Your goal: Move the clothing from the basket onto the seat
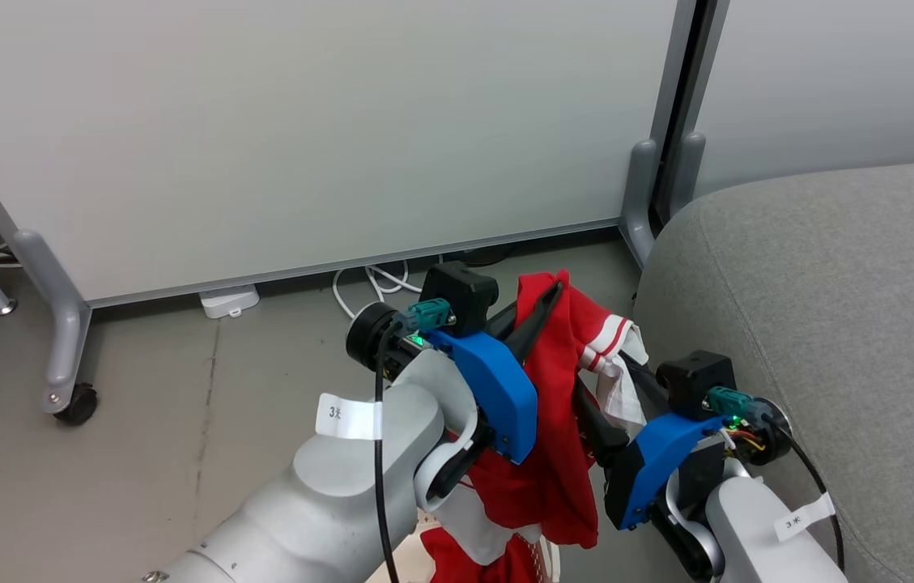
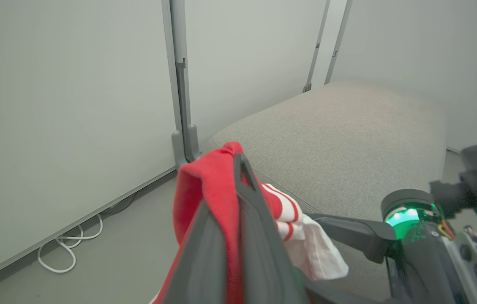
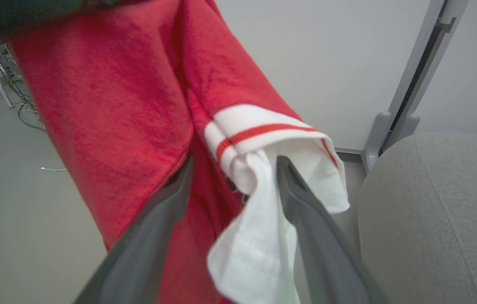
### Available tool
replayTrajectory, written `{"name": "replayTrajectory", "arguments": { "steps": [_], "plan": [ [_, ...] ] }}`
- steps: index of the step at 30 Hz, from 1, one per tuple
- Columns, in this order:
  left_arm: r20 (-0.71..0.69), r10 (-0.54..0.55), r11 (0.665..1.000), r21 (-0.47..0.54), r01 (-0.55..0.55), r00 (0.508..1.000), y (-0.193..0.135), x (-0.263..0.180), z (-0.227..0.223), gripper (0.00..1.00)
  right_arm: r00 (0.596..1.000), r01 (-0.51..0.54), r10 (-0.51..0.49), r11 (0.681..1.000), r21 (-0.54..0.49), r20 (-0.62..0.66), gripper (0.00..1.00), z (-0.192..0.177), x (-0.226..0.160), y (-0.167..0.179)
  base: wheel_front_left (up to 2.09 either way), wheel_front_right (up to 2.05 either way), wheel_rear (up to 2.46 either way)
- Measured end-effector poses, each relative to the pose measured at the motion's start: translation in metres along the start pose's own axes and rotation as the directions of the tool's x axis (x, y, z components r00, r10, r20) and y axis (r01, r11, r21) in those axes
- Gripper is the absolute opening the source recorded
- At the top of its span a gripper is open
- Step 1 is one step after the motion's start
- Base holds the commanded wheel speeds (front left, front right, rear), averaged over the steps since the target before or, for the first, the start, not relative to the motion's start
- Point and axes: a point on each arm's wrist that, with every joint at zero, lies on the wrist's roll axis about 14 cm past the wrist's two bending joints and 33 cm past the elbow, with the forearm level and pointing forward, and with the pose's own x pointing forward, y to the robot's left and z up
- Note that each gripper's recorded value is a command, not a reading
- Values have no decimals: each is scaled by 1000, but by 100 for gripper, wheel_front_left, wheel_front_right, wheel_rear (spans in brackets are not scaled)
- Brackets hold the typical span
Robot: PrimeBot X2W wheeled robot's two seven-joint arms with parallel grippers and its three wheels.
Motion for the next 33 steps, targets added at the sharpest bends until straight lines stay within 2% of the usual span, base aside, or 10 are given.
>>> {"name": "replayTrajectory", "arguments": {
  "steps": [11,12,13,14,29,30,32,33],
  "plan": [
    [-8,1,1000,-3,-1,1000,-1,-4,-2,0,999,-26,25,999,-20,-36,100,-4,16,3,0,0,0],
    [-8,3,1000,-4,-3,1000,-1,-4,-3,0,999,-27,26,999,-20,-36,62,-5,17,4,0,0,0],
    [-7,3,1000,-4,-3,1000,-1,-4,-2,0,999,-29,29,999,-18,-36,3,-4,18,4,0,0,0],
    [-6,4,1000,-6,-4,1000,-1,-4,-2,0,999,-31,31,999,-19,-32,0,-4,18,5,0,0,0],
    [-8,9,1000,-4,-9,1000,-1,-2,-4,0,1000,-26,26,1000,0,-12,0,-2,19,2,0,0,0],
    [-4,7,1000,-3,-7,1000,-1,-2,-4,7,1000,-24,24,1000,0,-5,0,0,19,1,0,0,0],
    [3,6,1000,0,-6,1000,-2,-2,-2,60,1000,-22,22,1000,2,2,0,1,19,0,0,0,0],
    [7,6,1000,0,-6,1000,-2,-2,-2,100,1000,-21,21,1000,2,4,0,1,19,0,0,0,0]
  ]
}}
